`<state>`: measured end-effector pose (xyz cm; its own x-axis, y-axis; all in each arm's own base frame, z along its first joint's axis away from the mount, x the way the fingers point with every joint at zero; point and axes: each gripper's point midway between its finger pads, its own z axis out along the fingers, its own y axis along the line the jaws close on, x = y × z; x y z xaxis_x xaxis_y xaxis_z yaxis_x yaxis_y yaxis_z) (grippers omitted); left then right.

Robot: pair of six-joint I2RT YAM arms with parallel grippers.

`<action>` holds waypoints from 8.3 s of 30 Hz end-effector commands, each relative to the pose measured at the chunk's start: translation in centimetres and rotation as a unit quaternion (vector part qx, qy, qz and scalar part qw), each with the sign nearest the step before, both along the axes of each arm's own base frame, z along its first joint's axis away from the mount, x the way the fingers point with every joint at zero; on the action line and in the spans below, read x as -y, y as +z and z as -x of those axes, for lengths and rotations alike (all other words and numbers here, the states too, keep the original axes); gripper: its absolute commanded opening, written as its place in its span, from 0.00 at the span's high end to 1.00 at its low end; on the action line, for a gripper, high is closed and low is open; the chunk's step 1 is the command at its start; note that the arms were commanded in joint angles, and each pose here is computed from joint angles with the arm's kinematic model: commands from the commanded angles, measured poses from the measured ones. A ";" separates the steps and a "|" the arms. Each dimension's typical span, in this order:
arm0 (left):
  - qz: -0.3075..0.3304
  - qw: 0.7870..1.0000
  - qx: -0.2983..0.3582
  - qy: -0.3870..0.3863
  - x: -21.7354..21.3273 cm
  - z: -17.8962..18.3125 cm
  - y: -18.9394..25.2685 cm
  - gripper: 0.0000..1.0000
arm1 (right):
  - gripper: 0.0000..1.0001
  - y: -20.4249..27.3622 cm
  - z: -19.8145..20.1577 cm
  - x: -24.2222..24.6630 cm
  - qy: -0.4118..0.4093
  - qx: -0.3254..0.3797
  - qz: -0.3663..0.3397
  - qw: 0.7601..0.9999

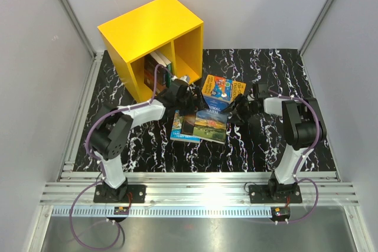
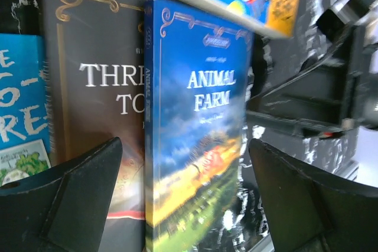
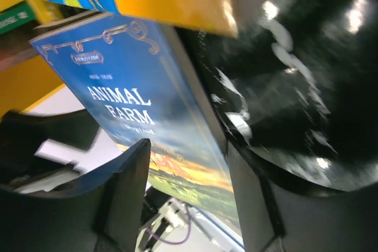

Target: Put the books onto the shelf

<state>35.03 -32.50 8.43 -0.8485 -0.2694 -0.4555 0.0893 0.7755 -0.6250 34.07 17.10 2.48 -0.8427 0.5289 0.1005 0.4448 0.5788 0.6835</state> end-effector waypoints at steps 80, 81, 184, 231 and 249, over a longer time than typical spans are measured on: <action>-0.368 0.691 0.452 0.428 -18.2 -2.1 19.6 1.00 | 0.47 5.8 14.3 4.7 0.071 0.008 0.153 0.986; -0.364 0.689 0.453 0.433 -18.6 -2.3 19.7 1.00 | 0.47 5.7 14.3 4.8 0.071 0.007 0.158 0.985; 0.052 0.860 0.492 0.124 -5.0 -7.7 30.0 0.01 | 0.47 9.8 13.1 1.5 0.028 0.097 0.032 0.994; -0.089 0.946 0.272 0.152 -13.9 -8.2 14.3 1.00 | 0.64 19.5 4.4 0.6 0.074 0.161 0.064 0.982; -0.173 0.910 0.259 0.274 -26.0 -8.2 15.3 0.95 | 0.34 15.3 2.3 -0.8 0.075 0.118 0.033 0.990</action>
<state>43.17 -10.30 22.28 -0.3382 -0.3018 -0.8914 -0.0222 0.9495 -0.3130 31.10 16.98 18.71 -0.9016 0.4046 -0.1531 0.1949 0.6959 0.6912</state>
